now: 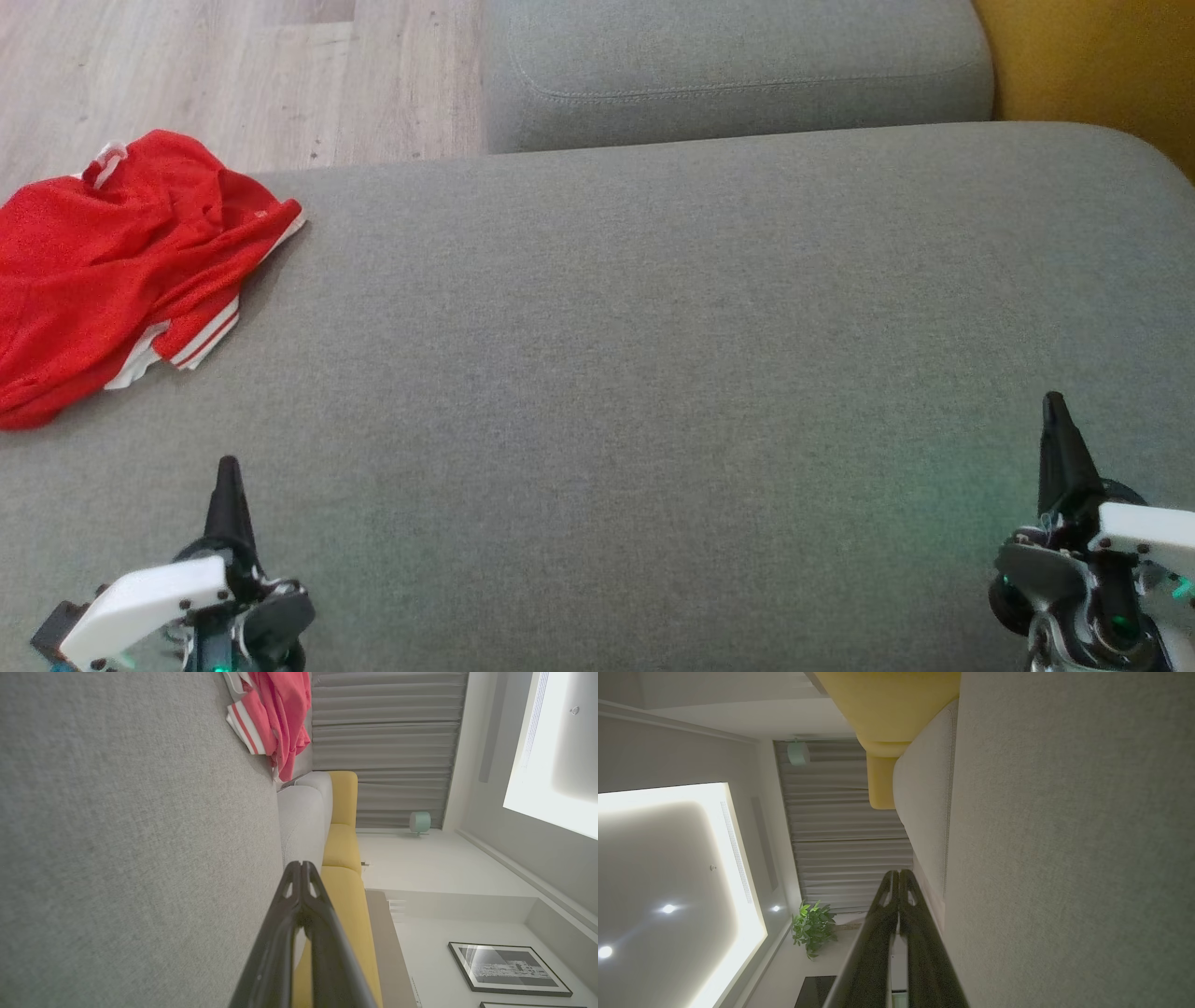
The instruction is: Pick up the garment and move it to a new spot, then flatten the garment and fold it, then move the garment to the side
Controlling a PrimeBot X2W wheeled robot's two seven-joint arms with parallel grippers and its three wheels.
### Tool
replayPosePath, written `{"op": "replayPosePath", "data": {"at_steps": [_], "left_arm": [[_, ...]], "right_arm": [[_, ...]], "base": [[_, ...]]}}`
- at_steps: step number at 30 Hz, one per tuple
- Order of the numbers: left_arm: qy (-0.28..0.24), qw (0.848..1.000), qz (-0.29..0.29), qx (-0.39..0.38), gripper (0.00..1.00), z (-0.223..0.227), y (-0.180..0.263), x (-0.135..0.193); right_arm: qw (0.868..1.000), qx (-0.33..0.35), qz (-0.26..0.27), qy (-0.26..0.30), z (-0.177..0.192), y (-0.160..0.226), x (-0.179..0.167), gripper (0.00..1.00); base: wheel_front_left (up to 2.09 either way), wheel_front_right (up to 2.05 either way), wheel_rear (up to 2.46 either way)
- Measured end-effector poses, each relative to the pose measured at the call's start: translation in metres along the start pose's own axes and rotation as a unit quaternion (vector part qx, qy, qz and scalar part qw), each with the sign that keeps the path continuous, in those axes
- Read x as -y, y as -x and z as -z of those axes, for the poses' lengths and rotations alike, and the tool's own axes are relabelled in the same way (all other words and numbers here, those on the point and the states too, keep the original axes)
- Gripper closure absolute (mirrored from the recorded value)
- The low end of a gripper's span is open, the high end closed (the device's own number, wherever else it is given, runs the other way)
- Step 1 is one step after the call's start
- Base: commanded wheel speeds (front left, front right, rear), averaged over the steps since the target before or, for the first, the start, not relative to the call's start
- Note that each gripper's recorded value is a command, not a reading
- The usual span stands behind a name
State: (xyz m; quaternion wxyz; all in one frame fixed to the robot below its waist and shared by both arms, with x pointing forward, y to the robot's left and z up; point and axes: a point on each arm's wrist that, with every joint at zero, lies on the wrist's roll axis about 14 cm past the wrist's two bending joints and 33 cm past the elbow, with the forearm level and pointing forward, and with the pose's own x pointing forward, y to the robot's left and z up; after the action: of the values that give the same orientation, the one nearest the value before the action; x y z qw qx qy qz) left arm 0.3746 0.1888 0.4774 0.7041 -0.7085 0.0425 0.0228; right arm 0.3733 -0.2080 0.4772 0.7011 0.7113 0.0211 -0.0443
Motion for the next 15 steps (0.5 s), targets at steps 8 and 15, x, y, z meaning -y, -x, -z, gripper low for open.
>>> {"op": "replayPosePath", "data": {"at_steps": [8,15], "left_arm": [[0.000,1.000,0.000,0.000,1.00,0.0000,0.0000,0.0000],[0.000,1.000,0.000,0.000,1.00,0.0000,0.0000,0.0000]], "right_arm": [[1.000,0.000,0.000,0.000,0.0000,0.0000,0.0000,1.00],[1.000,0.000,0.000,0.000,0.0000,0.0000,0.0000,1.00]], "base": [[0.00,0.00,0.00],[0.00,0.00,0.00]]}}
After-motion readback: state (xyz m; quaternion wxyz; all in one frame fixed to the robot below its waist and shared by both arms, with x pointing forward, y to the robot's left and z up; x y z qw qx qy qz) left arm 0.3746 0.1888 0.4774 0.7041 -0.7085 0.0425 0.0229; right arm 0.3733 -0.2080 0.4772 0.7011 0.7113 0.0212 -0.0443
